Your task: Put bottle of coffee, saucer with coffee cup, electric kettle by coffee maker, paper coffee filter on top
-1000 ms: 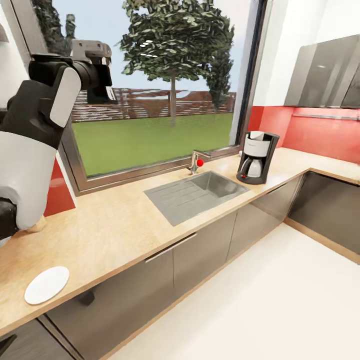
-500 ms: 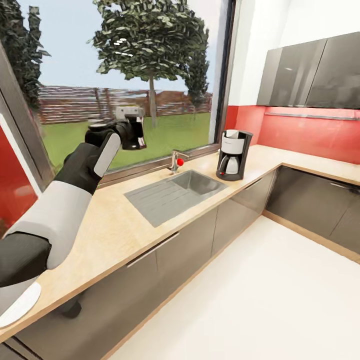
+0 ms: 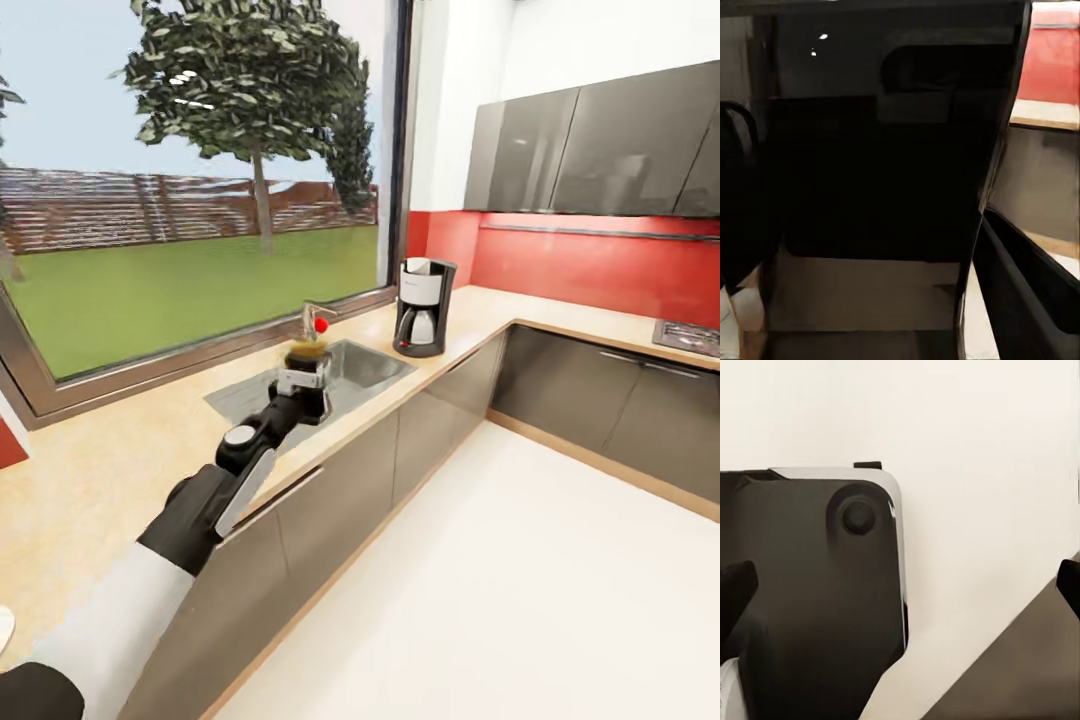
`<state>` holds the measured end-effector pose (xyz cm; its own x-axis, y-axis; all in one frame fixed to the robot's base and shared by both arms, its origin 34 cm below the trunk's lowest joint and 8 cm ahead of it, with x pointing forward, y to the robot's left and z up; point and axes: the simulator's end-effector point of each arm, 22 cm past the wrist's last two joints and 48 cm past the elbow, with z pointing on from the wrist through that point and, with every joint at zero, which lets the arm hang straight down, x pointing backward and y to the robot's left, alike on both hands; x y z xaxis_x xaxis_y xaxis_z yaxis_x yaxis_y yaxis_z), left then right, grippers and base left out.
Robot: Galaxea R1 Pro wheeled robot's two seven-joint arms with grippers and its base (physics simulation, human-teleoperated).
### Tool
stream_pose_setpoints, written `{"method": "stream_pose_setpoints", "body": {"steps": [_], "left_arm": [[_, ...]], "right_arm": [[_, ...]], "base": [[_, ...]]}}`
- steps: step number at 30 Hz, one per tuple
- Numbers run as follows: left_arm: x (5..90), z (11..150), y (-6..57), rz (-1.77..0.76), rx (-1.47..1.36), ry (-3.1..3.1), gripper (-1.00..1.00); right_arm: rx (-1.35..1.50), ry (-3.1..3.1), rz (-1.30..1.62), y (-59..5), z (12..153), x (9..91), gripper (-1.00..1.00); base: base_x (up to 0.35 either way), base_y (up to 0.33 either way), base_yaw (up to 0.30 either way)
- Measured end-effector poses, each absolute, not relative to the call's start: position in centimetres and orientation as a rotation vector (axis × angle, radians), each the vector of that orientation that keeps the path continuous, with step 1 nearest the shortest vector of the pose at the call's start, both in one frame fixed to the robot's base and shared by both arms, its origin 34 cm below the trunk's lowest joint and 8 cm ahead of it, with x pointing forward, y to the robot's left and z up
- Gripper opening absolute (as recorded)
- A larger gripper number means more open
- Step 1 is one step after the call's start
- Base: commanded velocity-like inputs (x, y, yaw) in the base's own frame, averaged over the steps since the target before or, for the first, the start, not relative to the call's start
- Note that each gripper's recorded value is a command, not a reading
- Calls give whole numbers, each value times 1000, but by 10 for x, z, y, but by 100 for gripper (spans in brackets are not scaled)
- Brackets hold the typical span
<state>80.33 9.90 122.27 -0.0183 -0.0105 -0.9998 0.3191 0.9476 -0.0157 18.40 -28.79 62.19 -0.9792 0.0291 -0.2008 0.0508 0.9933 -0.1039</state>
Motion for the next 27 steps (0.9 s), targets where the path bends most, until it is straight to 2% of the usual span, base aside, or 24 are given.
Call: {"method": "stream_pose_setpoints", "body": {"steps": [4,13,27], "left_arm": [[778,1179,85,-196,337,1571,-100],[751,1127,85,-170,362,1604,-100],[745,1119,80,-192,357,1620,-100]], "right_arm": [[87,2935,-169,-291,622,184,100],[88,2927,-167,-290,623,187,100],[89,2892,-170,-292,624,194,100]], "base": [[164,0,-130],[324,-7,-9],[277,-163,0]]}}
